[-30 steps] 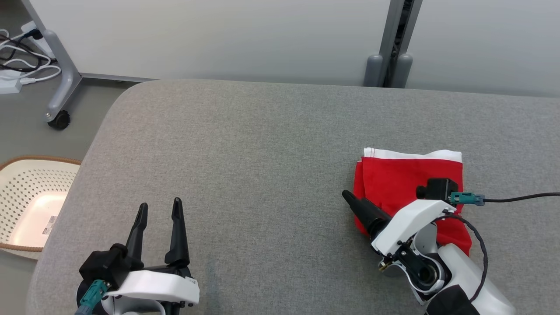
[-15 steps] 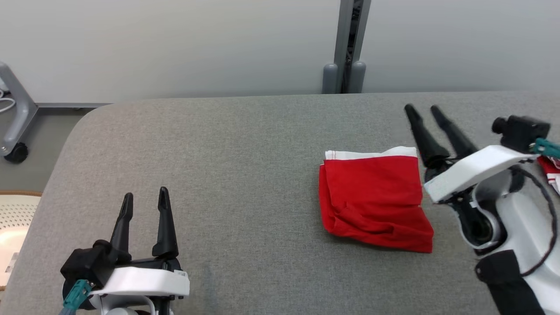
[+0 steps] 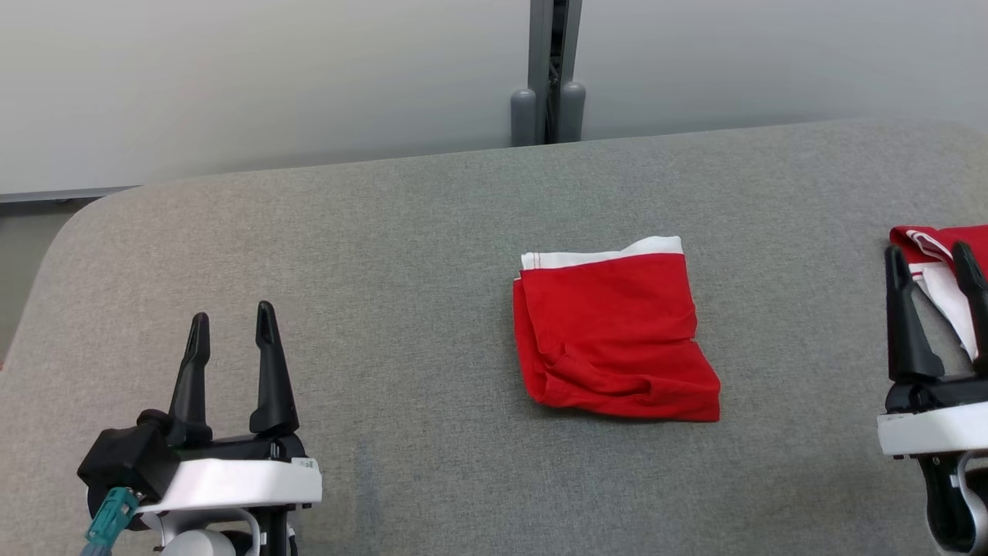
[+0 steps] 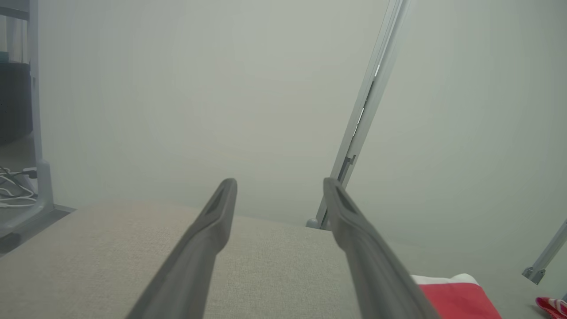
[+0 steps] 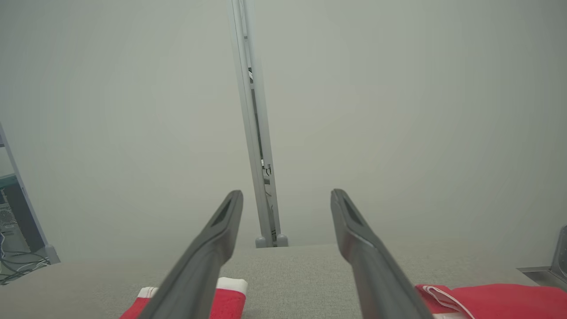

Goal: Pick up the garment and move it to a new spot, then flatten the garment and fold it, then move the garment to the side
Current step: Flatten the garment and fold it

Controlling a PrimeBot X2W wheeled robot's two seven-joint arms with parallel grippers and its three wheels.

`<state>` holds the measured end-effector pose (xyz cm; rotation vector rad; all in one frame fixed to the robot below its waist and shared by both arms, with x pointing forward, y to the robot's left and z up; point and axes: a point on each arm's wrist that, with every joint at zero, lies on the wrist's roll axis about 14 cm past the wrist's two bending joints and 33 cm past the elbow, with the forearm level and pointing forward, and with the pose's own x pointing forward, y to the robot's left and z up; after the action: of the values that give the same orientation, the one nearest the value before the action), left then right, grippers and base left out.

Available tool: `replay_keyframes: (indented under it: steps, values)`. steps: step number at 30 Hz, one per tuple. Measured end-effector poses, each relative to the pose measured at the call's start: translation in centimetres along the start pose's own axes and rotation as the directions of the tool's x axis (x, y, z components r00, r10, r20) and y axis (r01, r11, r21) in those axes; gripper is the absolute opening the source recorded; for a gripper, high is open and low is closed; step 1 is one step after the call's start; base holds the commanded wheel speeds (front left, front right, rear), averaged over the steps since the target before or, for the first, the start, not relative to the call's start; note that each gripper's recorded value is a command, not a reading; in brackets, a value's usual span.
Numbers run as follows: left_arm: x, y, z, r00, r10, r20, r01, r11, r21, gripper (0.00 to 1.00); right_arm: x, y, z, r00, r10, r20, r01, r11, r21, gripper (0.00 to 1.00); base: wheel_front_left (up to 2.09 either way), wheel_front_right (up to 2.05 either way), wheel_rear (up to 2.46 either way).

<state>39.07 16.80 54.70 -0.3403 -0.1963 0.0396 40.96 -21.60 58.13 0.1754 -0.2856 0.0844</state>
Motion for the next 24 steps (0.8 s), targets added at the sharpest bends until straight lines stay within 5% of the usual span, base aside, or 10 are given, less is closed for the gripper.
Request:
replay_keyframes:
  steps: [5,24]
  values:
    - [-0.2,-0.1,-1.5,0.999,-0.006,-0.044,0.006,1.0,0.011,1.0,-2.0,-1.3,-1.4,0.996,-0.081,-0.032,0.081,0.996,0.024,1.0,0.0,0.0,0.0]
    - [-0.8,0.7,-3.0,0.996,0.012,-0.092,-0.01,1.0,0.028,1.0,-1.7,-0.8,-4.5,0.991,-0.057,-0.118,0.066,0.995,0.073,1.0,0.0,0.0,0.0]
